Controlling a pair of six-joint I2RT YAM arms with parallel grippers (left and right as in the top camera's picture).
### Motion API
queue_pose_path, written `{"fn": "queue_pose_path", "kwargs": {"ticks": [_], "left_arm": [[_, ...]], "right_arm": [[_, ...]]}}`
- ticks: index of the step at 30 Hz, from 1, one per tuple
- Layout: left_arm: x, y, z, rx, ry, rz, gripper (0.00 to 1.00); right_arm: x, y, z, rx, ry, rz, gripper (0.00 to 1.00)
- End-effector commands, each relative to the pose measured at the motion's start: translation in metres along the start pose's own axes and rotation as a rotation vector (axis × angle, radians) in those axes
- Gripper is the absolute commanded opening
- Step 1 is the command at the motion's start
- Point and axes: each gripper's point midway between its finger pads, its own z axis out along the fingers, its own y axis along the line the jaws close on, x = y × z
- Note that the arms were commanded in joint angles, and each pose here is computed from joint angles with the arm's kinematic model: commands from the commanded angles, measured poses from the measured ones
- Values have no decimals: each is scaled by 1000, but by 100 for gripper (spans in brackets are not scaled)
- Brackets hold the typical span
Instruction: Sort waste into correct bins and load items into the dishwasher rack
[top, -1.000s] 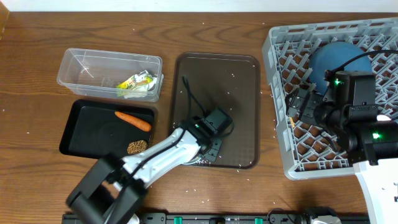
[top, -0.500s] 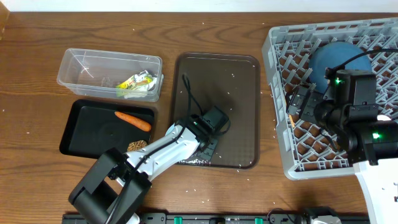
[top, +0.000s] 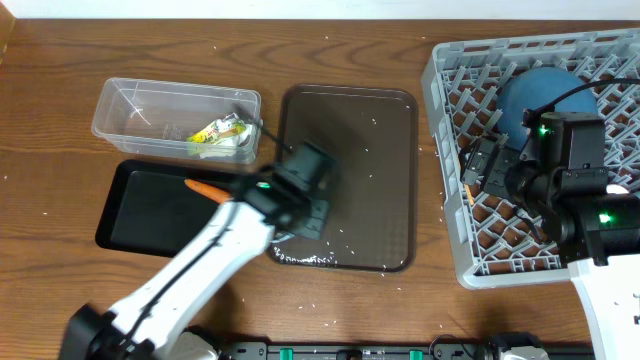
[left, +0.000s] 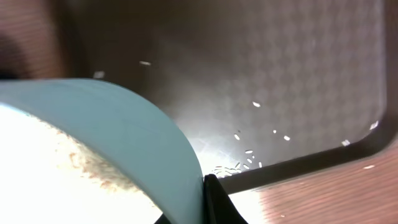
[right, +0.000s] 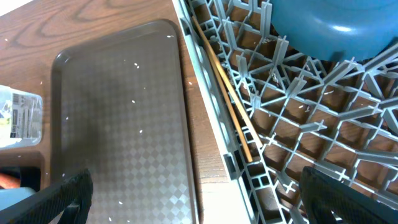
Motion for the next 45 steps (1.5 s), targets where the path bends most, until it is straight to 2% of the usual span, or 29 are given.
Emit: {"fn": "queue_pose_path", "kwargs": {"ticks": [1, 5, 13, 18, 21, 27, 37, 43, 45], "left_arm": [[-11, 12, -20, 103, -37, -118, 6], [-23, 41, -36, 206, -79, -285, 6], [-37, 88, -61, 566, -206, -503, 6], [-32, 113, -66, 730, -334, -547, 6], [-29, 135, -68, 777, -453, -552, 6], [-20, 153, -96, 977, -734, -424, 6], [-7, 174, -95, 896, -848, -389, 6], [-5, 189, -73, 765, -790, -460, 6], [-6, 185, -79, 797, -813, -428, 6]], "right_arm": [[-3, -5, -2, 14, -13, 16, 99], [-3, -5, -2, 15, -12, 16, 99], [-1, -5, -2, 17, -5, 16, 99], [0, -6, -2, 19, -3, 16, 99], [0, -6, -2, 19, -3, 16, 99], [0, -6, -2, 18, -3, 16, 99], [2, -7, -2, 23, 6, 17, 99], [3, -7, -2, 25, 10, 17, 99], [3, -7, -2, 25, 13, 17, 99]]}}
